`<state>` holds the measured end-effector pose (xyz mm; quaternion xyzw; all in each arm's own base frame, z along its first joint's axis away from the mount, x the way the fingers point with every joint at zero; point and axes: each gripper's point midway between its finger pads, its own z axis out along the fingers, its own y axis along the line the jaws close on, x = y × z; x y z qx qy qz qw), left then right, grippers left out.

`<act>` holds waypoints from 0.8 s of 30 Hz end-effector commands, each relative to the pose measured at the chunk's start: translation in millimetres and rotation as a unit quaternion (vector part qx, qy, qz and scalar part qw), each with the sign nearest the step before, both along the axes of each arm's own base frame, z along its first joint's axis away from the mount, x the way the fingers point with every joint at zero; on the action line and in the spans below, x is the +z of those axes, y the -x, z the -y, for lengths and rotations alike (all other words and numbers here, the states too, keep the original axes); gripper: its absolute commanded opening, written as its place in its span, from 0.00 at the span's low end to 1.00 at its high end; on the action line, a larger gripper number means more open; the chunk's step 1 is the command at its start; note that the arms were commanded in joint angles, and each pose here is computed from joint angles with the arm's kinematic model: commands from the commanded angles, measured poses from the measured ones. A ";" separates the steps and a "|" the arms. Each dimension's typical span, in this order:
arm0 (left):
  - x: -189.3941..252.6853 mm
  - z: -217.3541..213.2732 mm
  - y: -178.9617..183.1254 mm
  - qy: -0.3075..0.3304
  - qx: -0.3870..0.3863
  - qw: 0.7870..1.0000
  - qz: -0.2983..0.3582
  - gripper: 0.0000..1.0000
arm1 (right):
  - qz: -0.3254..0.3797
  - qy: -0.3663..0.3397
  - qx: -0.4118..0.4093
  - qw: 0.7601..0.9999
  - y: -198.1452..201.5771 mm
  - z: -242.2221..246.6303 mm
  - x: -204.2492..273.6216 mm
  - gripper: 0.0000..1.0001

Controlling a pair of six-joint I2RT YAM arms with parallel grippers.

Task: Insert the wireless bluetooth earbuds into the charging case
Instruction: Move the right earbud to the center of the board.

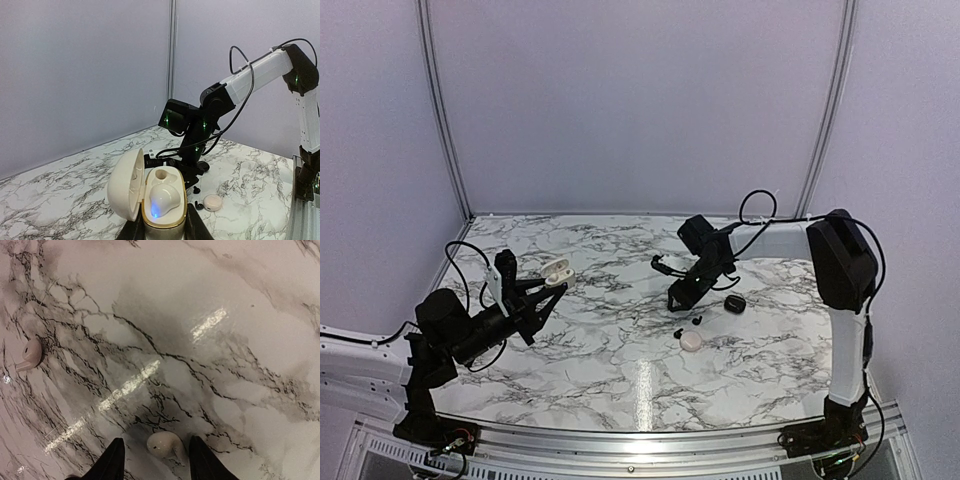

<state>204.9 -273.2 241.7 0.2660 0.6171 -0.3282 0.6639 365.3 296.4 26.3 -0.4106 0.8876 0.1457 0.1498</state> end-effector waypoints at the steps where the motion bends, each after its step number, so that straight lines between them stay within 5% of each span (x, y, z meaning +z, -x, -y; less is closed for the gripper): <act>1: 17.2 -0.2 0.0 0.015 0.001 1.000 0.016 0.00 | -0.009 0.011 0.006 1.000 -1.3 1.5 -3.3 0.43; 24: 19.3 -11.8 1.2 0.027 0.016 0.999 0.017 0.00 | -0.038 0.045 0.099 0.993 86.9 -64.7 -14.9 0.19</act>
